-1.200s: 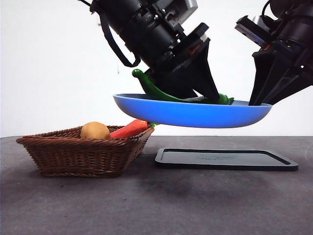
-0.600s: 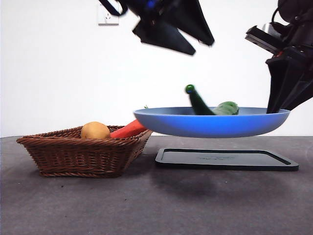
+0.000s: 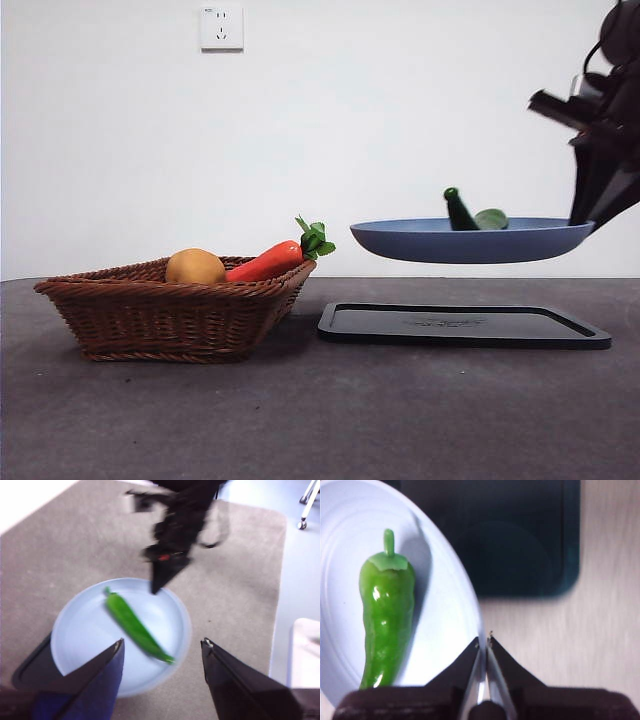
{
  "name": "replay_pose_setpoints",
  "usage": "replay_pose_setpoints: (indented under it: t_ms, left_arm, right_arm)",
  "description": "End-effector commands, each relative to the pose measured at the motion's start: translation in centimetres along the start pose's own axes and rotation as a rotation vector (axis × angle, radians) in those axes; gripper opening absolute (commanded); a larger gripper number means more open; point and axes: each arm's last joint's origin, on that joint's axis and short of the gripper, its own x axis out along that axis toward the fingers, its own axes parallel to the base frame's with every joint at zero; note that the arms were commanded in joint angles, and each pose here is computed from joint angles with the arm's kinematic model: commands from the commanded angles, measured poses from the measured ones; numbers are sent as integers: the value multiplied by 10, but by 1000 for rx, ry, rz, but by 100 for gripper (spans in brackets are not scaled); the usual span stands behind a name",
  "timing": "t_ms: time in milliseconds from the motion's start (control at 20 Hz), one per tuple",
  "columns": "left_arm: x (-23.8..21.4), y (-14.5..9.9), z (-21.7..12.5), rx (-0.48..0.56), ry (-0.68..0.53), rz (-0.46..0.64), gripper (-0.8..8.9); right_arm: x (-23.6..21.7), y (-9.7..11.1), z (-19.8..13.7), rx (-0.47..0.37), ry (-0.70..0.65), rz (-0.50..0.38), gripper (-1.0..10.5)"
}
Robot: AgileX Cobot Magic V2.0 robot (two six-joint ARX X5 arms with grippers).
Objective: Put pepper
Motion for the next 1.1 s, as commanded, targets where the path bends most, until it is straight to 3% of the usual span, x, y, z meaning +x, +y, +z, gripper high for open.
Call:
replay_pose_setpoints:
  t_ms: [50, 400, 950, 1100]
  left_arm:
    - [-14, -5, 9, 11, -41, -1, 276]
    - [-41, -13, 15, 4, -100, 10, 275]
    - [-41, -13, 15, -15, -97, 9, 275]
    - [-41, -13, 14, -18, -87, 8, 275]
  right_arm:
    - [12, -3, 25, 12, -6, 0, 2]
    - [57, -18, 70, 31, 14, -5, 2]
    - [87, -34, 74, 34, 46, -13, 4]
    - [87, -34, 73, 36, 52, -14, 111]
